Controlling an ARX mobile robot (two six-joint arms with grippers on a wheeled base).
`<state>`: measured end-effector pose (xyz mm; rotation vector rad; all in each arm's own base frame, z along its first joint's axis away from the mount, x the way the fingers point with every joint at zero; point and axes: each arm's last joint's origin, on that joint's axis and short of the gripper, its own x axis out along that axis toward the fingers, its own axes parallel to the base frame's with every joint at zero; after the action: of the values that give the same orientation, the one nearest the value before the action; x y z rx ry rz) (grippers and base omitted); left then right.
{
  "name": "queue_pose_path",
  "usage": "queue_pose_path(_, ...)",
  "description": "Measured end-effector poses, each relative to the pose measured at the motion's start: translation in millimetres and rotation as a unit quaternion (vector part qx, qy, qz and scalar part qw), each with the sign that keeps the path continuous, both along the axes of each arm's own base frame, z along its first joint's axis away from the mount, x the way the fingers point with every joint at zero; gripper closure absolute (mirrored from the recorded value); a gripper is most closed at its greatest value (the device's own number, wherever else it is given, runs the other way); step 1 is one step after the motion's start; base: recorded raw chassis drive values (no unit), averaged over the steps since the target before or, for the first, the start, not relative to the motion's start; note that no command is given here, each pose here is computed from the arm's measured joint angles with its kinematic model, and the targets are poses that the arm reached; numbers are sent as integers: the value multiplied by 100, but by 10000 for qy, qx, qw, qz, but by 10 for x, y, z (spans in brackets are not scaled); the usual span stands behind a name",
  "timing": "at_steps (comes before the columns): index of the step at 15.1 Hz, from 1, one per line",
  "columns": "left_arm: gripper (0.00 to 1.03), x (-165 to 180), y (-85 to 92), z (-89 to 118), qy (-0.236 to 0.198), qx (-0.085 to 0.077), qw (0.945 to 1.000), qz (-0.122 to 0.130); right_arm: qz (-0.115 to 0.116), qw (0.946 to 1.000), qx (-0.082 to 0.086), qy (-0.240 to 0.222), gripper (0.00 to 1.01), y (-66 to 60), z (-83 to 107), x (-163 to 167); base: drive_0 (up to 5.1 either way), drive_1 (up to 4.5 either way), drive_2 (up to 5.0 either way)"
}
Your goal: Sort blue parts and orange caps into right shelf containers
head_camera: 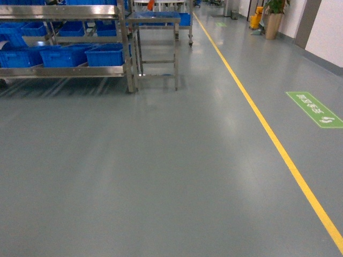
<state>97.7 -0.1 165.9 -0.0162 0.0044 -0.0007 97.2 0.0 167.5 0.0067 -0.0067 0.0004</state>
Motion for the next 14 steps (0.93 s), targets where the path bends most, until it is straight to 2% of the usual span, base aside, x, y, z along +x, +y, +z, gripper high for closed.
queue_pose_path(14,61,0,1,-1,8,10,10000,8,-2,10000,0,25,57,0,-5,0,8,442,-425)
